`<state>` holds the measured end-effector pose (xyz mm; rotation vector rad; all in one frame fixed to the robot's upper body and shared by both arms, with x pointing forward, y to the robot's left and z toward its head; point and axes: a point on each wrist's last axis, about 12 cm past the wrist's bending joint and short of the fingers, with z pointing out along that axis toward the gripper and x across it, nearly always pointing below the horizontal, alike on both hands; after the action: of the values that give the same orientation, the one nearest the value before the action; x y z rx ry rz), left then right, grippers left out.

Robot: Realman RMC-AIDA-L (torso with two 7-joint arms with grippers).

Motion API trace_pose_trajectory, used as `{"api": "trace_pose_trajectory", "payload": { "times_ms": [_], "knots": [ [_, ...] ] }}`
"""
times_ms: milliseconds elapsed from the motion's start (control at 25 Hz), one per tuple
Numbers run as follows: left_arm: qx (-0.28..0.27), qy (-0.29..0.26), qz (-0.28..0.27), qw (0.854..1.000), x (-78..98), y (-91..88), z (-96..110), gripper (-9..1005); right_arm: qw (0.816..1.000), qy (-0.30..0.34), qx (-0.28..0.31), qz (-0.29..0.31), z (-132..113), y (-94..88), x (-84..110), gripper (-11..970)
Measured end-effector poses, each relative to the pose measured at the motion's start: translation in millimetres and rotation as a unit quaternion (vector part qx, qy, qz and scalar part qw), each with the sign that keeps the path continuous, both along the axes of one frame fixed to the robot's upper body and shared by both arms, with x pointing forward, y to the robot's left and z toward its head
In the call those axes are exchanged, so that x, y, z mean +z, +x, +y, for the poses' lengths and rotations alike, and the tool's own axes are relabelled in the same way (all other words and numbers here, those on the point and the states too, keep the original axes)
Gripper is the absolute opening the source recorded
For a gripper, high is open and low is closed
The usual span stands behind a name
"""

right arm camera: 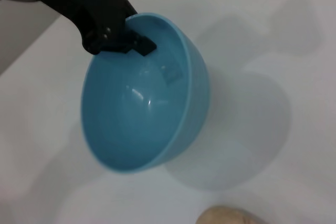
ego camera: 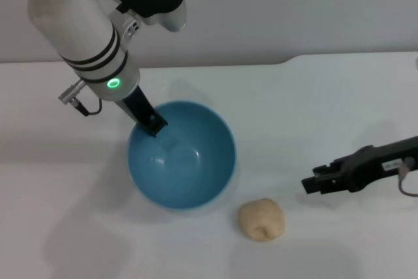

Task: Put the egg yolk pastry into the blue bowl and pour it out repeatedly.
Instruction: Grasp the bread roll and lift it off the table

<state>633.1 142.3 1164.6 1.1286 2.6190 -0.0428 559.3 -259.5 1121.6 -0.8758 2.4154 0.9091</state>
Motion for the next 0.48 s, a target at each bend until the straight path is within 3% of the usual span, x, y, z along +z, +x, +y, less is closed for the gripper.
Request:
{"api": "trace_pose_trajectory", "payload": {
  "times_ms": [280, 480],
  "knots": [
    [-0.004, 0.007, 0.022, 1.0, -0.7, -6.4, 1, 3, 0.998, -0.047, 0.036, 0.005, 27, 4.4, -10.2, 408],
    [-0.038, 0.034, 0.018, 0.999, -0.5, -12.0, -10, 2, 0.997, -0.059, 0.041, 0.009, 31, 4.2, -13.5, 407]
  ]
}}
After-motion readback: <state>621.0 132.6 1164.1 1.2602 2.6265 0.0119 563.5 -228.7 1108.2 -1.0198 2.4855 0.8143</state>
